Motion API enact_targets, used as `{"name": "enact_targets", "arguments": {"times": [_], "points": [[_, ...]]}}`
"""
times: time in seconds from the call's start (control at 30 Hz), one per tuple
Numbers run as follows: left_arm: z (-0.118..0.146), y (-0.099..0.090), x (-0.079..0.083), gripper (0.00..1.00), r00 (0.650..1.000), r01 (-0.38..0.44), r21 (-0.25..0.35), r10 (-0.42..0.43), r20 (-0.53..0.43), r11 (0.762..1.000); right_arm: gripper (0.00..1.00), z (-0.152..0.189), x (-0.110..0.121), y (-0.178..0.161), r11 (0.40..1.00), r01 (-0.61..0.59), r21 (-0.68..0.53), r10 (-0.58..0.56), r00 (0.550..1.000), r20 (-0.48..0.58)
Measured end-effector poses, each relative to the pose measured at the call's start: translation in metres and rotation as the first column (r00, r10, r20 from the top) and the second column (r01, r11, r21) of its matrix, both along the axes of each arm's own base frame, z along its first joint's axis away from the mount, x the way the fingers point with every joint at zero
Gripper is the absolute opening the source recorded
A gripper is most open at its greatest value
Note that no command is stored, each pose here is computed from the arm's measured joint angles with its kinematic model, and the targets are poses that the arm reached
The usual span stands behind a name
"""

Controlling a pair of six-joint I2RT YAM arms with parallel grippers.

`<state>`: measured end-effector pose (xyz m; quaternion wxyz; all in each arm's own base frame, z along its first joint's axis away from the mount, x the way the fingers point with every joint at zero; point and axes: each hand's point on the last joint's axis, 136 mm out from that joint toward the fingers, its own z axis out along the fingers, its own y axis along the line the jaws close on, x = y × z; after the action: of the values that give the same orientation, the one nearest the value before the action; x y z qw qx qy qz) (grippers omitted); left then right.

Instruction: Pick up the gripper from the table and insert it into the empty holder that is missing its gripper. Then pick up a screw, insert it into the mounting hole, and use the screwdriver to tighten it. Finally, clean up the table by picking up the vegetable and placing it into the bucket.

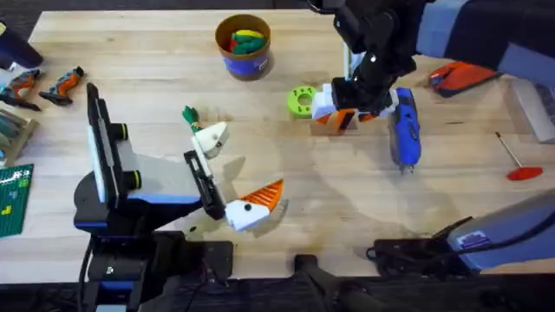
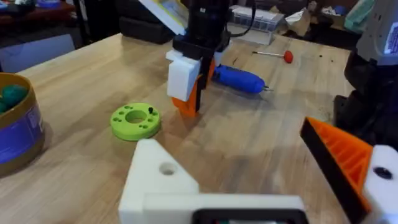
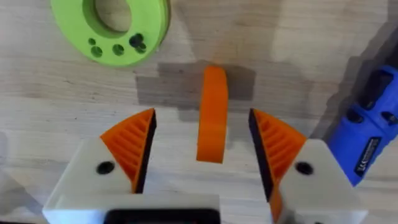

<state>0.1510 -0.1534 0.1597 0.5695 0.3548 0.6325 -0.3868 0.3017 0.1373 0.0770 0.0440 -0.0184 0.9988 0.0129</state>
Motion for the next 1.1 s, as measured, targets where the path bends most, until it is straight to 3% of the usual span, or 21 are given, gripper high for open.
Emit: {"name": "enact_targets", "arguments": {"times": [0.2, 0.37, 0.43, 0.5, 0.53, 0.57, 1.1], "points": [[0.000, 0.000, 0.000, 0.986, 1.000, 0.000, 0.000, 0.000, -0.001, 1.000, 0.826, 0.007, 0.003, -0.006, 1.000, 0.020, -0.001, -0.020, 1.000, -0.002], [0.000, 0.000, 0.000, 0.985, 1.000, 0.000, 0.000, 0.000, 0.000, 1.000, 0.710, 0.009, 0.005, -0.007, 1.000, 0.027, 0.000, -0.027, 1.000, 0.000], [0.000, 0.000, 0.000, 0.985, 1.000, 0.000, 0.000, 0.000, -0.001, 1.000, 0.392, 0.009, 0.003, -0.008, 1.000, 0.026, -0.003, -0.026, 1.000, -0.008], [0.000, 0.000, 0.000, 0.985, 1.000, 0.000, 0.000, 0.000, 0.000, 1.000, 0.227, 0.009, 0.003, -0.008, 1.000, 0.026, -0.003, -0.026, 1.000, -0.007], [0.000, 0.000, 0.000, 0.985, 1.000, 0.000, 0.000, 0.000, 0.000, 1.000, 0.090, 0.009, 0.003, -0.008, 1.000, 0.023, -0.004, -0.023, 1.000, -0.007], [0.000, 0.000, 0.000, 0.986, 1.000, 0.000, 0.000, 0.000, 0.000, 1.000, 0.032, 0.009, 0.004, -0.008, 1.000, 0.026, -0.003, -0.026, 1.000, -0.006], [0.000, 0.000, 0.000, 0.985, 1.000, 0.000, 0.000, 0.000, -0.001, 1.000, 0.017, 0.024, -0.001, -0.010, 1.000, 0.025, -0.014, -0.025, 0.999, -0.030]]}}
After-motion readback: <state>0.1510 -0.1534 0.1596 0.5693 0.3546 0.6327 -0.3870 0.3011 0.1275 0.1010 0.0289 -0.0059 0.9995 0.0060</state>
